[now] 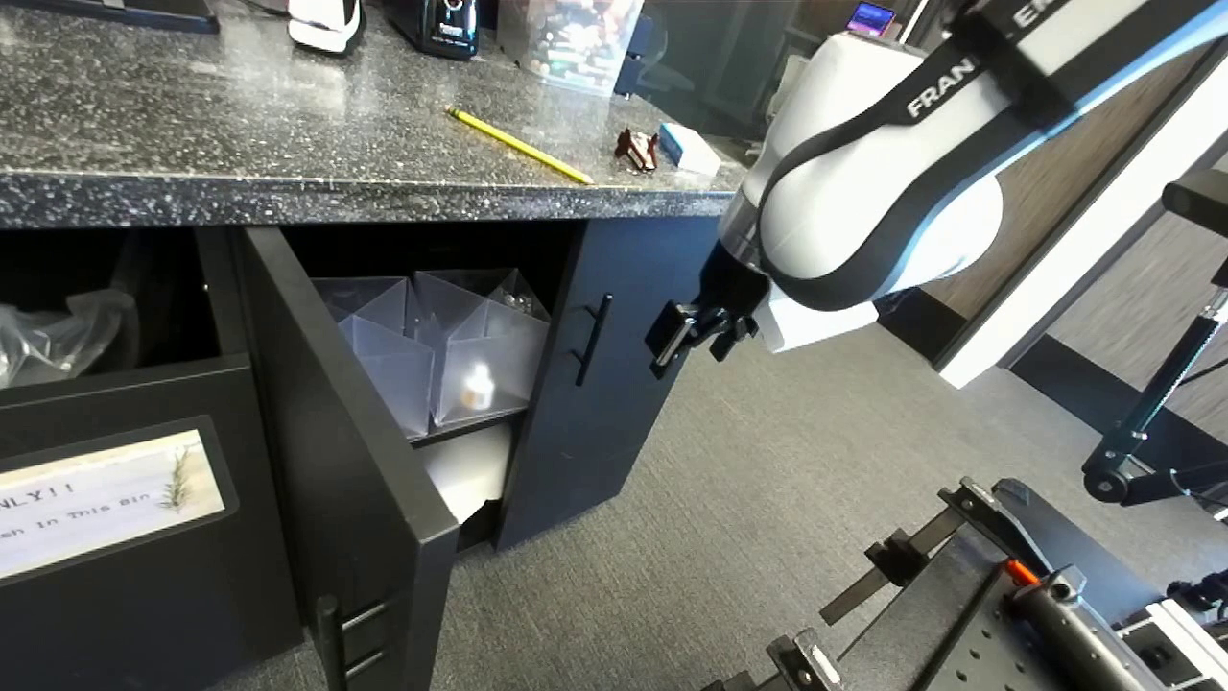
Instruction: Close the right door of the cabinet
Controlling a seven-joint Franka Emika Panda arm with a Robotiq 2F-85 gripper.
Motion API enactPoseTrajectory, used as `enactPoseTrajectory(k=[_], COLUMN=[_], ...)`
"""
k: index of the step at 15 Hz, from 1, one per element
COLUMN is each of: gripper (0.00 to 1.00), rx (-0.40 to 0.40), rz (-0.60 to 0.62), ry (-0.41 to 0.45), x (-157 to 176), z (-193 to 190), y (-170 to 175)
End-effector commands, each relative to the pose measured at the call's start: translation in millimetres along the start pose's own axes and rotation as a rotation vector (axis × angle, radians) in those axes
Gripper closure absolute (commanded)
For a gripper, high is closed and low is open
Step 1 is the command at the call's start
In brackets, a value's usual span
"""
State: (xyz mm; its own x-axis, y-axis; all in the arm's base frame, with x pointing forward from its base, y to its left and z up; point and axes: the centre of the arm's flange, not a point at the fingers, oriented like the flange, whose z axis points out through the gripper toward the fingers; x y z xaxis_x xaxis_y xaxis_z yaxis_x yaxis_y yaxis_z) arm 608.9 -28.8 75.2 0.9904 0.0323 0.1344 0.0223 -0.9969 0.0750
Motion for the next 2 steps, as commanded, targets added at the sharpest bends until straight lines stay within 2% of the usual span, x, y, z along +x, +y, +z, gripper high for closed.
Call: enactPoseTrajectory(k=[1,2], gripper=[0.0,0.0], rx=[0.011,0.017], rz=[-0.008,-0.012], ry=[-0.011,-0.016], x=[-6.7,-10.9], z=[-6.9,-12.5], y=[1.6,3.2])
